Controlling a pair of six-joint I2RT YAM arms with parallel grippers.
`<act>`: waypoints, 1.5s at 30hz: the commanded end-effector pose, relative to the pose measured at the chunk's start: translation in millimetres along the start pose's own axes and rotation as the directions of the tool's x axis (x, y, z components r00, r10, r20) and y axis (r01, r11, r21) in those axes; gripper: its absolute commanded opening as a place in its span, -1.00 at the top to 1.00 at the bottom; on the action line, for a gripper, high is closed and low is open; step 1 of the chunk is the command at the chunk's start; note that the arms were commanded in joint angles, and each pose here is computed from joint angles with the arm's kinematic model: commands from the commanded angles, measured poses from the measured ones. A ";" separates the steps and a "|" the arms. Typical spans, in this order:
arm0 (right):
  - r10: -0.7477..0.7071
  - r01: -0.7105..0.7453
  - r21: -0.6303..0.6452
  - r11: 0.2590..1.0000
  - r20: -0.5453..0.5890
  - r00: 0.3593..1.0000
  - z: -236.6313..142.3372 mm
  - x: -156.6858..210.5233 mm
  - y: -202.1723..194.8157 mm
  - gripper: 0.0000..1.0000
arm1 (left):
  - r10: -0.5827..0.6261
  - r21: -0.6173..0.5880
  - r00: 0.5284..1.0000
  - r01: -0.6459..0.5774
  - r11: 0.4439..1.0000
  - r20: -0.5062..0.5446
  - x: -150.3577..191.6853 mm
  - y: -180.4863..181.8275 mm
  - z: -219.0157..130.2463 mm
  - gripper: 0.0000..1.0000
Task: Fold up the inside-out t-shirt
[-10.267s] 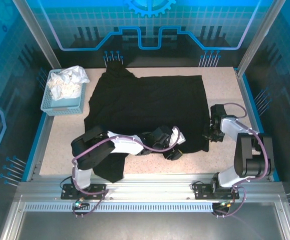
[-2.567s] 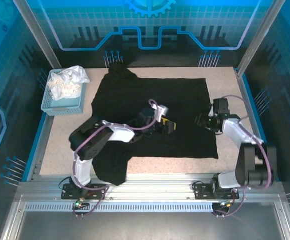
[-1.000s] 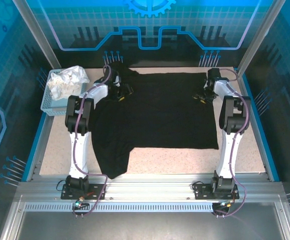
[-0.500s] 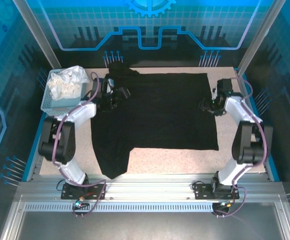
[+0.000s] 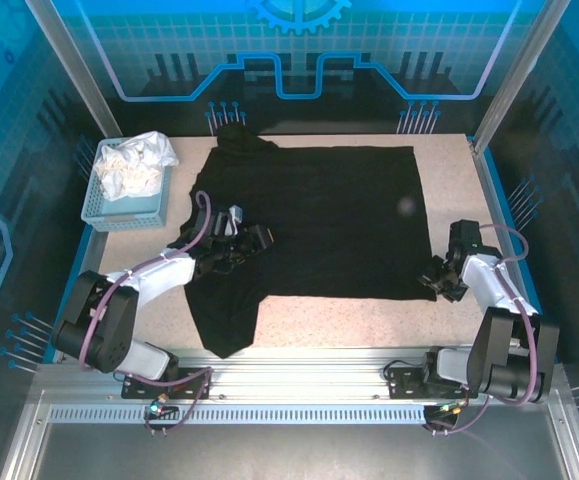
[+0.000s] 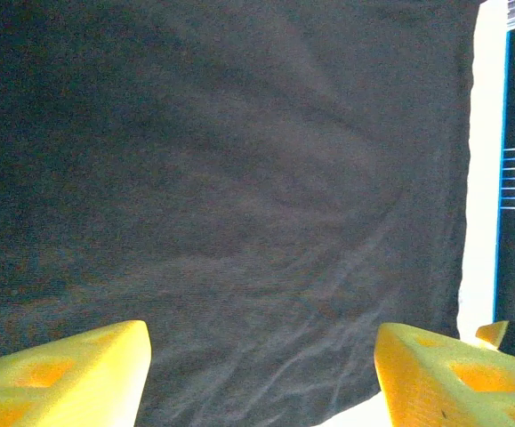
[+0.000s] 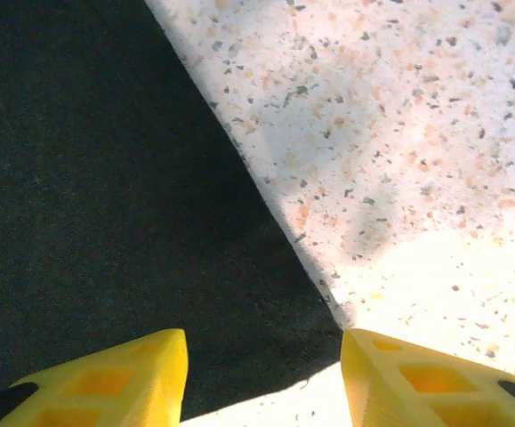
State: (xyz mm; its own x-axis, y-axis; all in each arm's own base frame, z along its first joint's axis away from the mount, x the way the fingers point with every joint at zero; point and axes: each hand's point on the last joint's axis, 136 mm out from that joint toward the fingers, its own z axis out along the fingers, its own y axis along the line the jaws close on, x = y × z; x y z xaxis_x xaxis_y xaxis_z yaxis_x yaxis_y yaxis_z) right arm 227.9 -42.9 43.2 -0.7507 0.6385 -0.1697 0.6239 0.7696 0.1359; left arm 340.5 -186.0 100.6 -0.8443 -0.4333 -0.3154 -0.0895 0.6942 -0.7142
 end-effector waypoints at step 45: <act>-0.044 0.041 -0.255 0.966 -0.006 0.999 1.1 18.5 32.2 1.00 | -0.133 -0.610 0.980 0.014 0.792 -0.151 142.5 118.3 -134.3 -0.25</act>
State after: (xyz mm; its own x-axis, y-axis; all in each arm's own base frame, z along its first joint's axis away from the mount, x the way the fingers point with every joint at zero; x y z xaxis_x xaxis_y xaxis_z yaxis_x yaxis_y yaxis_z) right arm 230.6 -15.5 40.1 -0.7697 0.6153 -0.1703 0.5518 0.7754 0.3071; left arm 171.9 -115.0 68.1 -0.9146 -0.3578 -0.1884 -0.2898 0.9048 -0.3119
